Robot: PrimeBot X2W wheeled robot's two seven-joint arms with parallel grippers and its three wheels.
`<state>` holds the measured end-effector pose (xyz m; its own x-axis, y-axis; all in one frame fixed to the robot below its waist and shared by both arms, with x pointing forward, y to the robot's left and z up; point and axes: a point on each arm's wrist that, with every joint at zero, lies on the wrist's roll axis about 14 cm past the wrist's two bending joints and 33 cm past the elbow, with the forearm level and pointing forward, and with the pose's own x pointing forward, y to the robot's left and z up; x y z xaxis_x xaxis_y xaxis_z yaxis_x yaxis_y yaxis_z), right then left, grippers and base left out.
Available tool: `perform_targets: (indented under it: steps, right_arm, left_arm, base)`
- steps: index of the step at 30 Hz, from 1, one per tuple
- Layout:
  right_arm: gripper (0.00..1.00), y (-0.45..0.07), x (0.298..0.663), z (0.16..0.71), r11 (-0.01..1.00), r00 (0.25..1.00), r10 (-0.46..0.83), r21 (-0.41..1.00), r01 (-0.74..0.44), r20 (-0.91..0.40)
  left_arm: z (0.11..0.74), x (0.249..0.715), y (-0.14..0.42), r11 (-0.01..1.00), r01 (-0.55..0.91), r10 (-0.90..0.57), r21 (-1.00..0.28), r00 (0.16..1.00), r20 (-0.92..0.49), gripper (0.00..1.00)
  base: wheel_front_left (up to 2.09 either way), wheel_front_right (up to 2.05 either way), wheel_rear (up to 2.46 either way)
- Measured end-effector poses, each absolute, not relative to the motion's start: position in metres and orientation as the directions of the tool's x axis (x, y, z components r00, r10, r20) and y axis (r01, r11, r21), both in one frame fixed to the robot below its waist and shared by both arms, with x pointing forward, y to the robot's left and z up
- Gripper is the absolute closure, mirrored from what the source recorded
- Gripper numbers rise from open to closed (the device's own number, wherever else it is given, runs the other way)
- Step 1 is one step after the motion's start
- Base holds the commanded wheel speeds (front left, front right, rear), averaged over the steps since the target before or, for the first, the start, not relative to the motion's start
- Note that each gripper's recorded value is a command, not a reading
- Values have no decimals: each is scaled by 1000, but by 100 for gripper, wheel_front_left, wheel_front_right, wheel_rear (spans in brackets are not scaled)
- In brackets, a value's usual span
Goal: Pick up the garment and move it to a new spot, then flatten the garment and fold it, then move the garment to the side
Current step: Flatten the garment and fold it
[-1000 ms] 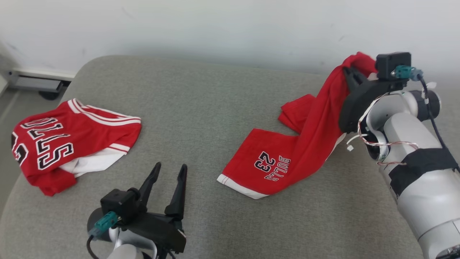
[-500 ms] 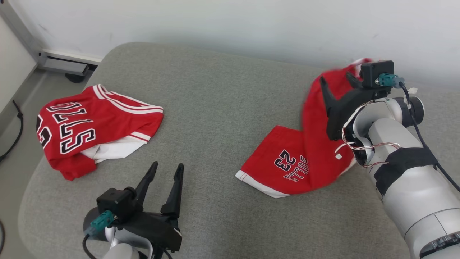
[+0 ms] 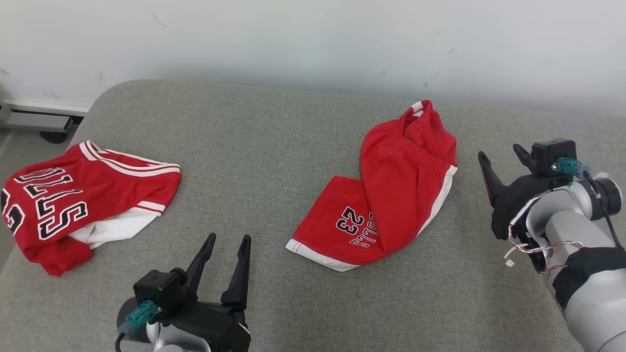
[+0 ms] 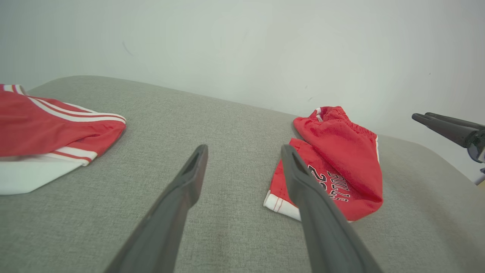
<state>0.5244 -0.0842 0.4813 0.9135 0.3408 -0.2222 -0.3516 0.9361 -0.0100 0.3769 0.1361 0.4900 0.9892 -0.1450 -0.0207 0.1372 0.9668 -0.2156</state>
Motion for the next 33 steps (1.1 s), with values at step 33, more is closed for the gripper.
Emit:
perform_targets:
  steps: [33]
  right_arm:
    - [0,-38,523,418,866,745,378,-75,-495,-550]
  left_arm:
    - [485,362,164,973,32,-41,-227,999,-36,0]
  base:
    - [0,0,0]
